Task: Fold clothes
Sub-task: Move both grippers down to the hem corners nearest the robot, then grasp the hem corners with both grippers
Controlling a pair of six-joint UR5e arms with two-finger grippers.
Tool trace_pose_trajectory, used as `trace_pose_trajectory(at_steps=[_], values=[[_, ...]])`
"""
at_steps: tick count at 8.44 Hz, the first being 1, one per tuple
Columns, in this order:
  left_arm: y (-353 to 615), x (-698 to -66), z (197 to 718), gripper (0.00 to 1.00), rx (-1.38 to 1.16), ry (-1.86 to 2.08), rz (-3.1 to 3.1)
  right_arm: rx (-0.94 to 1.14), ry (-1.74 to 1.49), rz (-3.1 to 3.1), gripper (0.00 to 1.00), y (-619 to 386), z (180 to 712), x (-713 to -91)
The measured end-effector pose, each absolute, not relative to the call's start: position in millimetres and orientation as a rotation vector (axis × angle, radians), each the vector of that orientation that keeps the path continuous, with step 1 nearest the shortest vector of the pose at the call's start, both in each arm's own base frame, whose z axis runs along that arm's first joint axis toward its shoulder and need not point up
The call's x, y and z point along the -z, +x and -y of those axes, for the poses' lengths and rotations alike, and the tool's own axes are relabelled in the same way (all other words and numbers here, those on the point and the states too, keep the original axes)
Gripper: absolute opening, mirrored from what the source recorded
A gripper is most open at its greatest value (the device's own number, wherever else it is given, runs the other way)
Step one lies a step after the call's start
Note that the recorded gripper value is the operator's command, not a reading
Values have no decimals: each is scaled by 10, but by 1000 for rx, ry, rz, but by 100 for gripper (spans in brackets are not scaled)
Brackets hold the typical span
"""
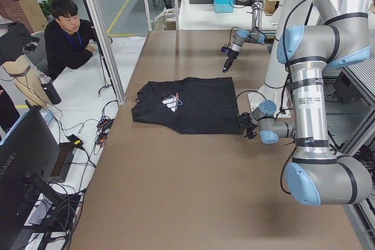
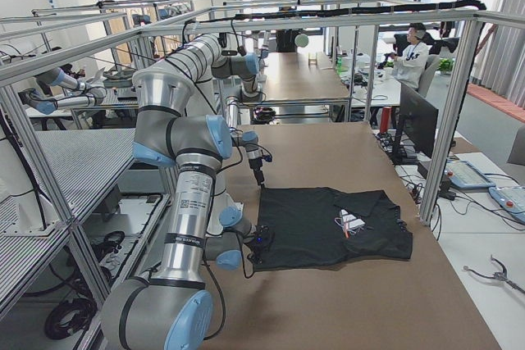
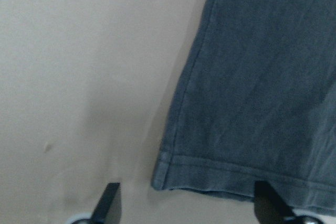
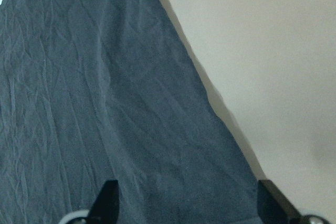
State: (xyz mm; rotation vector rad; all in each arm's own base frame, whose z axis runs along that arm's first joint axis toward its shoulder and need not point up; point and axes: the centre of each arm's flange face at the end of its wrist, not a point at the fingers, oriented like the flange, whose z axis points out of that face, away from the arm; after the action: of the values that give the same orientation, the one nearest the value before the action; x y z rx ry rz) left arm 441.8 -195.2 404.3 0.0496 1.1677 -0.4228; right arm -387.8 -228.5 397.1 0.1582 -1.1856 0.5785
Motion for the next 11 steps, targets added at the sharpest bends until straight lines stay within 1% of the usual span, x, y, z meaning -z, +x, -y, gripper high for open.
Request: trace_pose_trajectory(at_steps=[1,5,7,8,9,10,11], values=[[4453,-3987,1954,56,423,48,-1180,-578,158,1186,94,-3877,2284,-3968],[4501,-3988,1975,57,420,52,-1176,-574,159,1195,94,-3892,2285,-3931],[4466,-4049,1980,56,414,57,-1162,-573,158,1199,94,-3905,2287,-3911],[4459,-4063,1981,44,414,57,-1159,-573,158,1199,94,-3908,2287,-3913],[4459,-4074,1982,27,413,58,-1156,-573,158,1199,94,-3909,2288,-3913],[4465,-4088,1984,8,414,59,-1150,-573,158,1199,94,-3910,2288,-3914],[4472,-4098,1985,0,414,60,-1147,-573,159,1198,94,-3909,2288,-3916]])
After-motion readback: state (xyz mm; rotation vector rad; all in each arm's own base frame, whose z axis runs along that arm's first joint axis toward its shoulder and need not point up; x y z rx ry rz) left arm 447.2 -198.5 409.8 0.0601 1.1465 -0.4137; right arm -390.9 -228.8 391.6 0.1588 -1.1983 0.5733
